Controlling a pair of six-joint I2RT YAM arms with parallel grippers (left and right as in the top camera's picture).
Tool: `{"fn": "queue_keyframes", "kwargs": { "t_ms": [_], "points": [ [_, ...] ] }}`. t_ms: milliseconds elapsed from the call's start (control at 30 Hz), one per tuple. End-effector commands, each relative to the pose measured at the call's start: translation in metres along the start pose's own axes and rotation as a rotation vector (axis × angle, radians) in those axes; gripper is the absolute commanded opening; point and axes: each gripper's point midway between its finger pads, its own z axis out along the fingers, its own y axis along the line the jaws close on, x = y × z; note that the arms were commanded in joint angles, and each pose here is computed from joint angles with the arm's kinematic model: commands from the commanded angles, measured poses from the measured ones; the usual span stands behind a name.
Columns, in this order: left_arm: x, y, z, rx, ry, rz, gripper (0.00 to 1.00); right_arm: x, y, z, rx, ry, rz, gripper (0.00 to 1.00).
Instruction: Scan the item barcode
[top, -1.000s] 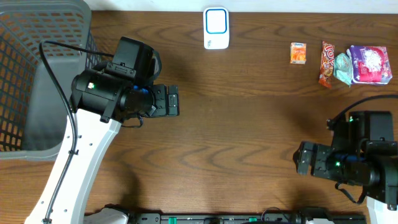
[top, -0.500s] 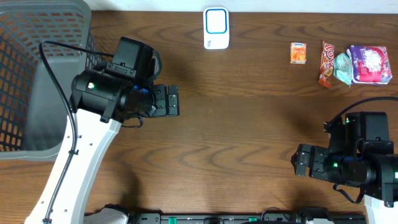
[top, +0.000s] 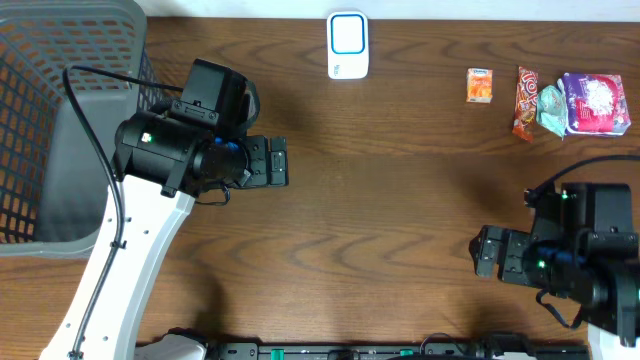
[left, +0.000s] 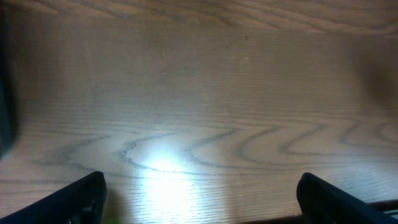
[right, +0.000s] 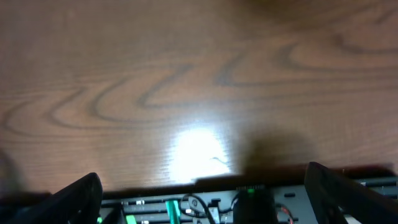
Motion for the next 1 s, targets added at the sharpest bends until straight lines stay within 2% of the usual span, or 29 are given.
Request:
{"fn": "queue_keyframes", "kwargs": {
  "t_ms": [0, 200, 367, 500, 767, 967],
  "points": [
    [0.000, 0.000, -0.002, 0.005, -0.002, 0.004, 0.98, -0.001, 0.003, -0.008, -0.019, -0.067, -0.040, 0.99],
    [0.000, 0.000, -0.002, 0.005, -0.002, 0.004, 0.98, 0.003, 0.005, -0.023, -0.051, -0.211, -0.086, 0.99],
    [0.000, 0.000, -0.002, 0.005, -0.002, 0.004, 0.98, 0.012, 0.009, -0.016, -0.095, -0.266, -0.116, 0.99],
    [0.000, 0.000, -0.002, 0.005, -0.002, 0.004, 0.98, 0.017, 0.022, -0.005, -0.181, -0.284, -0.205, 0.99],
    [0.000, 0.000, -0.002, 0.005, -0.002, 0.004, 0.98, 0.018, 0.023, 0.018, -0.199, -0.267, -0.202, 0.99],
    [0.000, 0.000, -0.002, 0.005, -0.002, 0.004, 0.98, 0.009, 0.028, 0.017, -0.220, -0.311, -0.219, 0.99]
  ]
}}
